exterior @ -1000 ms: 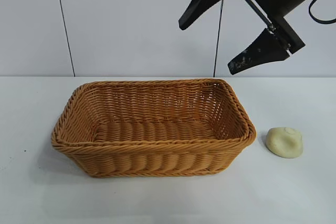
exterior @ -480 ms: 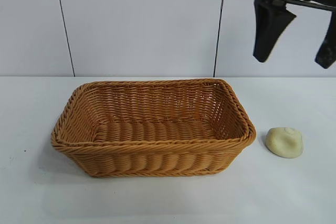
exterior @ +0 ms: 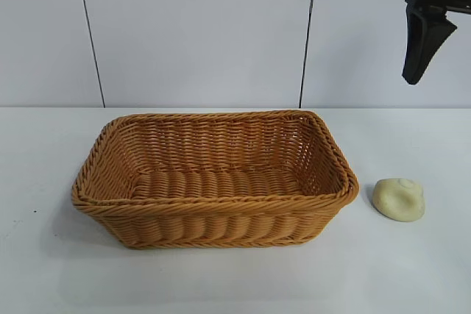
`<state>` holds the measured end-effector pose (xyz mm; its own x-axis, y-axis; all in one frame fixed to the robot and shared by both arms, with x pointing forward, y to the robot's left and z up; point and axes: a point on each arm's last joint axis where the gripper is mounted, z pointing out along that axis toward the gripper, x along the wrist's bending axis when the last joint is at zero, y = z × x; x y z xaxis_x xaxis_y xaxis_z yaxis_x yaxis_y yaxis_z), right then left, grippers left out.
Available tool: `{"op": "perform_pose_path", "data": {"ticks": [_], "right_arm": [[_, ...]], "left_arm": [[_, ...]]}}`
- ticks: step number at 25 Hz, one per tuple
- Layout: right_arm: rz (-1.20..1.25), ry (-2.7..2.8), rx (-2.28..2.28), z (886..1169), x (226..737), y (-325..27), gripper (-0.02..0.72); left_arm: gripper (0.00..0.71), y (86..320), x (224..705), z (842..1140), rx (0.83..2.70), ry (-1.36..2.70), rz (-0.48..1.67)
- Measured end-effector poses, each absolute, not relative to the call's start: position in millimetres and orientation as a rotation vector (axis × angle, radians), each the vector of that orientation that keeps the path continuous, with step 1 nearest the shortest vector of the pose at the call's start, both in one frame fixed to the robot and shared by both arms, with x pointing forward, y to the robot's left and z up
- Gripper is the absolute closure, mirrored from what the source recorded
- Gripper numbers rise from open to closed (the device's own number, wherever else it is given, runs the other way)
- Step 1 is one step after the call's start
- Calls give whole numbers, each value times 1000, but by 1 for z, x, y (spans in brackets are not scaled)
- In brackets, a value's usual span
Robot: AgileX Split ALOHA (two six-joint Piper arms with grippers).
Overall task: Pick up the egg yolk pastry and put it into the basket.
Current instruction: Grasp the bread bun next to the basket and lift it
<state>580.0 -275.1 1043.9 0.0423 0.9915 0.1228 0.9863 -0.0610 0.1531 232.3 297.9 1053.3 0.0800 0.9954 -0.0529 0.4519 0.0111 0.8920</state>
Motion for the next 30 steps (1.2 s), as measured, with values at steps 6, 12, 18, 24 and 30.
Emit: {"op": "perform_pose_path", "data": {"ticks": [6,12,18,24,30], "right_arm": [[334,2132,2295,1026,591,-271,10],[301,2136,2357,988,609,-269,10],[205,2140,2440,940,621,-268,10],[82,2166,2470,898,626,-270,10],[59,2137,2463,890,628,-272,42]], "left_arm": [[35,298,232,1053,1558,1486,859],[35,298,232,1053,1559,1486,858],[35,298,232,1053,1559,1486,858],[35,298,232,1053,1558,1486,859],[35,298,232,1053,1558,1486,859]]}}
